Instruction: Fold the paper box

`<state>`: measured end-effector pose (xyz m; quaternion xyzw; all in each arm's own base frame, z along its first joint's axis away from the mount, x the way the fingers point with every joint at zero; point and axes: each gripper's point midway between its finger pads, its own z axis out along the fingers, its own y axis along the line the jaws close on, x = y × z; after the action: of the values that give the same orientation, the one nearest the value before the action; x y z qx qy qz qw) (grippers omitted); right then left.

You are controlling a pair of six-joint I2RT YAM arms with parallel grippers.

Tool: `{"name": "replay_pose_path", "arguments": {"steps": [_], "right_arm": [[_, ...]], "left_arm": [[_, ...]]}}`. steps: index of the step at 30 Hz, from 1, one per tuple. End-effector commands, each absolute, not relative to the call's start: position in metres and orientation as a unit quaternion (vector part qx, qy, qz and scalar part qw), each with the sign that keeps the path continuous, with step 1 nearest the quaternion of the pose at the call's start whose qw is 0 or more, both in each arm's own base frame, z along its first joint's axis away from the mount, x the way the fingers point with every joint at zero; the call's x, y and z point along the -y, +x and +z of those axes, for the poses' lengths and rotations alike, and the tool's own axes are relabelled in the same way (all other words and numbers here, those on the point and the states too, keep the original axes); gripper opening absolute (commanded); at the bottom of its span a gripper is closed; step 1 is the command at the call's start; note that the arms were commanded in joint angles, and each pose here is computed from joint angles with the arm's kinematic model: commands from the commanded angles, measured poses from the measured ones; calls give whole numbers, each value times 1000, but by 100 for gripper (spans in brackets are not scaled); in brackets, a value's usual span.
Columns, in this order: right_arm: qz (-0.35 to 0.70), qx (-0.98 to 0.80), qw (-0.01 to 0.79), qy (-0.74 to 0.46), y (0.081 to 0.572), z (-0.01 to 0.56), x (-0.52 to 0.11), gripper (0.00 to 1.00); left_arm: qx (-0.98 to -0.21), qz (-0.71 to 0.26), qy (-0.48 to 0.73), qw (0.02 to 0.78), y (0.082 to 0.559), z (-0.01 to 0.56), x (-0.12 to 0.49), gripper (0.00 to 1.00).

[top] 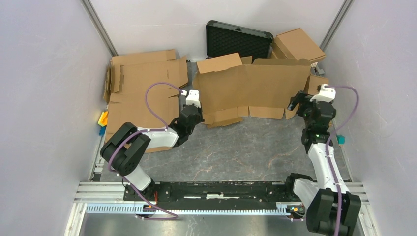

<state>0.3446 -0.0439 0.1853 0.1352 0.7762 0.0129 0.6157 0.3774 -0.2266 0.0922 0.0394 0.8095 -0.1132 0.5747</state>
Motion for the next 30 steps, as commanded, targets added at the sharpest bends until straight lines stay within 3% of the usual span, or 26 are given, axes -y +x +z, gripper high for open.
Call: {"name": "replay_pose_path", "arguments": {"steps": [1,4,20,26,30], "right_arm": [[34,-732,674,96,357,239,61,98],[84,-721,684,74,373,252,59,98],[125,-707,696,9,430,250,59,98],[192,-686,701,-33,409,238,19,97],[207,-680,700,-70,385,235,-13,88]], "left_arm": [[-784,-127,40,606,390,121,237,2],[-786,-127,40,604,390,120,237,2],[-788,-122,41,602,390,118,237,2],[-787,-124,44,603,391,119,238,2],[-786,-126,49,603,390,120,239,2]]}}
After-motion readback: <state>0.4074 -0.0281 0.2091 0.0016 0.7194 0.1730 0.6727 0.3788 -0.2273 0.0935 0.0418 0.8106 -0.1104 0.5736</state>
